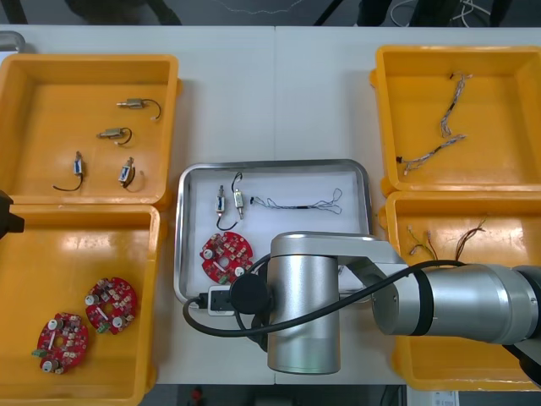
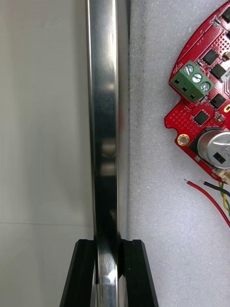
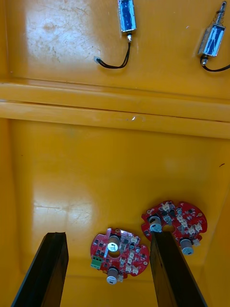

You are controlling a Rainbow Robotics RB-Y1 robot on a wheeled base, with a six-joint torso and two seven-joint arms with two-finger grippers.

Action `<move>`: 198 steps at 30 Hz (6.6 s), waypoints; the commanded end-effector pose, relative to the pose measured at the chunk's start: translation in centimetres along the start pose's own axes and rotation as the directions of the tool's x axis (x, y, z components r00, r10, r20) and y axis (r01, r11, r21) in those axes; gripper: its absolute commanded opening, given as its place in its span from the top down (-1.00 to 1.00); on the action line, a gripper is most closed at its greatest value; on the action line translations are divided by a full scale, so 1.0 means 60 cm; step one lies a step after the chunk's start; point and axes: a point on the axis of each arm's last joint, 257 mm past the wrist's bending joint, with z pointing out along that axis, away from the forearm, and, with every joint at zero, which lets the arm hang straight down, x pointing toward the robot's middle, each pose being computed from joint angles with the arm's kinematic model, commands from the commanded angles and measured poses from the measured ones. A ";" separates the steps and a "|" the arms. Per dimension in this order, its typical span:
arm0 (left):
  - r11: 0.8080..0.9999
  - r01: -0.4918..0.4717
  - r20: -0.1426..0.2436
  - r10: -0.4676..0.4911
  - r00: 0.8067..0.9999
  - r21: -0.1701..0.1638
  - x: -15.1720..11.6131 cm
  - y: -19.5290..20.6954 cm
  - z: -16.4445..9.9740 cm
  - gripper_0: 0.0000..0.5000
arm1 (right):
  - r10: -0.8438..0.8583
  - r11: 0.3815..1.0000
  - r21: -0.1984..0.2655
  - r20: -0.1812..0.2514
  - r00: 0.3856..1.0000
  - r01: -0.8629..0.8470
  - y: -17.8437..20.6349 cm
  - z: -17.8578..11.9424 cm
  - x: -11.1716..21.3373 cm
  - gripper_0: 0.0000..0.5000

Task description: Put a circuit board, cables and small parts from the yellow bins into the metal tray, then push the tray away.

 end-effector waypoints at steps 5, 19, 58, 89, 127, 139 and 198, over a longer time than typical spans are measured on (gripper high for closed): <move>0.994 -0.111 -0.013 0.111 0.994 0.004 0.015 -0.009 0.002 -1.00 | -0.082 0.993 0.088 -0.001 0.997 0.082 -0.051 -0.022 -0.012 1.00; 0.994 -0.111 -0.013 0.111 0.994 0.004 0.015 -0.009 0.002 -1.00 | -0.065 0.977 0.200 -0.039 0.997 0.072 -0.148 -0.032 -0.011 1.00; 0.994 -0.111 -0.013 0.111 0.994 0.004 0.015 -0.009 0.002 -1.00 | -0.041 0.920 0.391 0.002 0.999 0.037 -0.372 -0.063 -0.074 1.00; 0.994 -0.111 -0.013 0.111 0.994 0.004 0.015 -0.009 0.002 -1.00 | -0.087 0.882 0.468 0.057 0.995 0.050 -0.504 -0.043 -0.064 1.00; 0.994 -0.111 -0.013 0.111 0.994 0.004 0.015 -0.009 0.002 -1.00 | 0.163 0.961 0.205 0.130 0.978 -0.187 -0.362 -0.175 -0.047 -1.00; 0.994 -0.111 -0.013 0.111 0.994 0.004 0.015 -0.009 0.002 -1.00 | 0.368 0.913 0.138 0.128 0.921 -0.384 -0.297 -0.240 0.073 -1.00; 0.994 -0.111 -0.013 0.111 0.994 0.004 0.015 -0.009 0.002 -1.00 | 0.990 -0.042 0.087 0.141 -0.029 -0.995 -0.197 -0.272 0.599 -1.00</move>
